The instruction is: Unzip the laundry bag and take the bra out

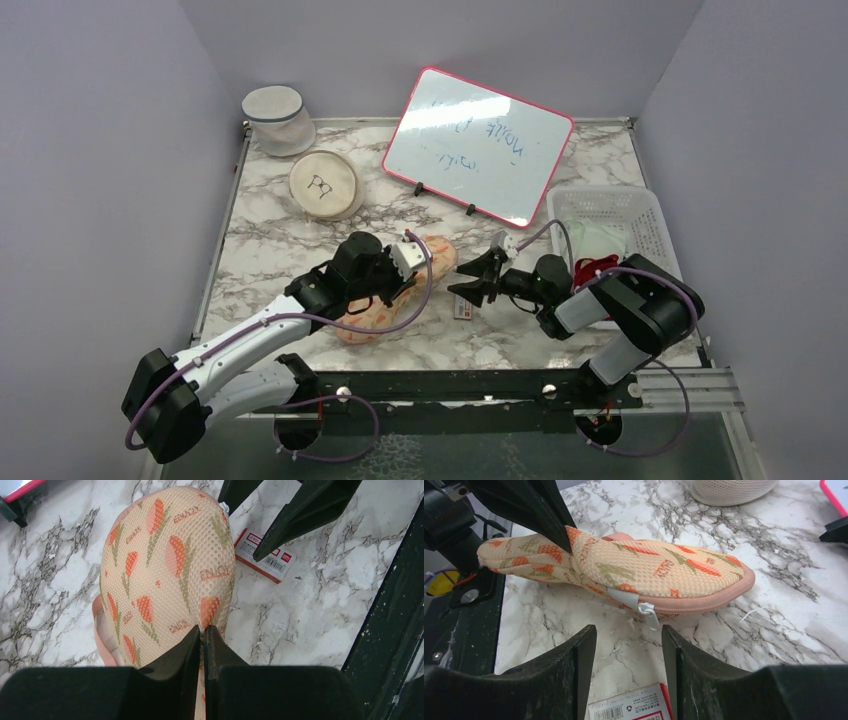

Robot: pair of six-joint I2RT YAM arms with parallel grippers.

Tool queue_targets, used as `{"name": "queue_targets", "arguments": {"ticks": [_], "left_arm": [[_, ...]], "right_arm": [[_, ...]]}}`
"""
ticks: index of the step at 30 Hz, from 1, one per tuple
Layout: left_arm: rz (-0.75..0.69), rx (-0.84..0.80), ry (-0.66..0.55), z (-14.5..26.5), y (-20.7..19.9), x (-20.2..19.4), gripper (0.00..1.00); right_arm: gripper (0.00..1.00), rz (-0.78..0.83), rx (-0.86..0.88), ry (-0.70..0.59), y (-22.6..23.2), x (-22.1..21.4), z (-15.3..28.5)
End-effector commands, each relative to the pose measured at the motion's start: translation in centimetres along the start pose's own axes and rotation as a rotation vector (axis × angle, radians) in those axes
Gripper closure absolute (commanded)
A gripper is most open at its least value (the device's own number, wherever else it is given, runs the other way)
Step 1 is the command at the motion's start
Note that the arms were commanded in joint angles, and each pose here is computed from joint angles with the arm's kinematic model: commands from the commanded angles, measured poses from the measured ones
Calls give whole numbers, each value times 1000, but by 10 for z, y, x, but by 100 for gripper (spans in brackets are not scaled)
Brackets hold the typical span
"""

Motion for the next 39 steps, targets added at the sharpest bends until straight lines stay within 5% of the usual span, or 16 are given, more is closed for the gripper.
{"name": "queue_targets", "arguments": {"ticks": [1, 7, 24, 39], "left_arm": [[-9, -29, -74, 0, -2, 15, 100], [-11, -34, -87, 1, -3, 17, 100], [-19, -28, -118, 8, -4, 24, 100], [-11, -60, -121, 6, -9, 23, 100]], "right_arm": [[51, 14, 92, -114, 10, 17, -10], [60, 16, 128, -158, 12, 17, -11], [42, 4, -20, -71, 6, 24, 0], [61, 133, 50, -68, 14, 27, 1]]}}
Point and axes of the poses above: each gripper's point midway between its finger pads, its own z axis back along the fingers, its own y axis along the line the jaws close on, x = y × z, the point moved 4 cm from there along z, back along the fingers, and after that the axes turned 15 degrees about -z, right-handed, at the moved point
